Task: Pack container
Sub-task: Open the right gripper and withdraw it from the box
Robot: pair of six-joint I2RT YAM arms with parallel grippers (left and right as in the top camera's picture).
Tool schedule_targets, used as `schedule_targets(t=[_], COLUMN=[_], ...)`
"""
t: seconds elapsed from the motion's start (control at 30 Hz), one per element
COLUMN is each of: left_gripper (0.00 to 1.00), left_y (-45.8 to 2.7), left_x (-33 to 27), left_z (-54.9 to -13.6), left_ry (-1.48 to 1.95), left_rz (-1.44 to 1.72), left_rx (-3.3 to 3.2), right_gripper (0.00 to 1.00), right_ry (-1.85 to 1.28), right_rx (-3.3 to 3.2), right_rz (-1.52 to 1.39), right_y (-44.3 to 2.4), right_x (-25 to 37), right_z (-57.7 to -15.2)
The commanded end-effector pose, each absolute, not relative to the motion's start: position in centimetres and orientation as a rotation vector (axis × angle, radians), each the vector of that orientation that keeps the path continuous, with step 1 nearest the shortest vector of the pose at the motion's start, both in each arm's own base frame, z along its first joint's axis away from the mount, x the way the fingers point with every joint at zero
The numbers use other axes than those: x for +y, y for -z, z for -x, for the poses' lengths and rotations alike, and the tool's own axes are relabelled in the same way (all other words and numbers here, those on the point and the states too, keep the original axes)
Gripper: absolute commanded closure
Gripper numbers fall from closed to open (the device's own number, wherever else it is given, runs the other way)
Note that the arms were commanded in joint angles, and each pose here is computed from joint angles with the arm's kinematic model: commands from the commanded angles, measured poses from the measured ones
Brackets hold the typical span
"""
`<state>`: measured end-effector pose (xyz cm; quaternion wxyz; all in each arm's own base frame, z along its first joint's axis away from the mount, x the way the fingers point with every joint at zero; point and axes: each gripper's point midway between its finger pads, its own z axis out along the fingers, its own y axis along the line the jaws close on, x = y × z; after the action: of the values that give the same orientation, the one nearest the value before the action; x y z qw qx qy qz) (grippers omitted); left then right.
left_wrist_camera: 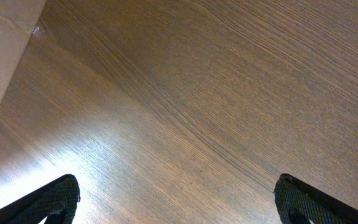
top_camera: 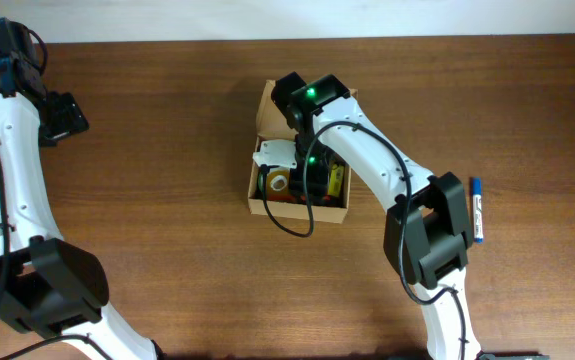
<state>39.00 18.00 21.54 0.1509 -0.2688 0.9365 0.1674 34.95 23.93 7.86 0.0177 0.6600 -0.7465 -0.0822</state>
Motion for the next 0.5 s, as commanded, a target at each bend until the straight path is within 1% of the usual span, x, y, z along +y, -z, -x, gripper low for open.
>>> schedule_targets(t=[0.0,0.03,0.1,0.17,0.2,0.23,0.27,0.33,0.4,0.47], left_gripper=[0.00,0.00,0.00,0.00,0.00,0.00,0.00,0.00,0.00,0.00], left_y=[-22.6,-22.6,-22.6,-22.6,-22.6,-22.6,-22.6,-22.6,-22.6,-22.6], left_x=[18.1,18.1,18.1,18.1,18.1,18.1,18.1,18.1,18.1,18.1], left_z=[-38.6,-38.6,-38.6,-38.6,-38.6,-38.6,-38.6,-38.6,-38.6,-38.6], left_ry=[-0.478,-0.478,-0.478,-0.478,-0.478,-0.478,-0.478,-0.478,-0.478,-0.478], left_rz=[0.758,0.758,0.758,0.758,0.758,0.758,0.758,0.758,0.758,0.758], left_rx=[2.670,2.670,2.670,2.670,2.670,2.670,2.670,2.670,2.670,2.670], right_gripper=[0.26,0.27,0.37,0.54,0.66,0.74,0.80,0.84,0.84,0.85], right_ry=[0.255,0.255,0.253,0.250,0.240,0.216,0.188,0.103,-0.007,-0.053], right_rx=[-2.351,-2.356,-2.360,-2.373,-2.406,-2.454,-2.499,-2.565,-2.639,-2.779], right_rz=[-2.078,-2.076,-2.081,-2.085,-2.074,-2.054,-2.035,-2.023,-2.014,-1.958], right_y=[-9.6,-9.7,-9.9,-10.2,-10.7,-11.2,-11.7,-12.9,-14.7,-17.0], right_x=[24.3,24.3,24.3,24.5,24.6,24.6,24.5,24.0,23.2,22.6], right_z=[-34.9,-34.9,-35.0,-35.2,-35.5,-36.0,-36.4,-37.2,-38.1,-39.0])
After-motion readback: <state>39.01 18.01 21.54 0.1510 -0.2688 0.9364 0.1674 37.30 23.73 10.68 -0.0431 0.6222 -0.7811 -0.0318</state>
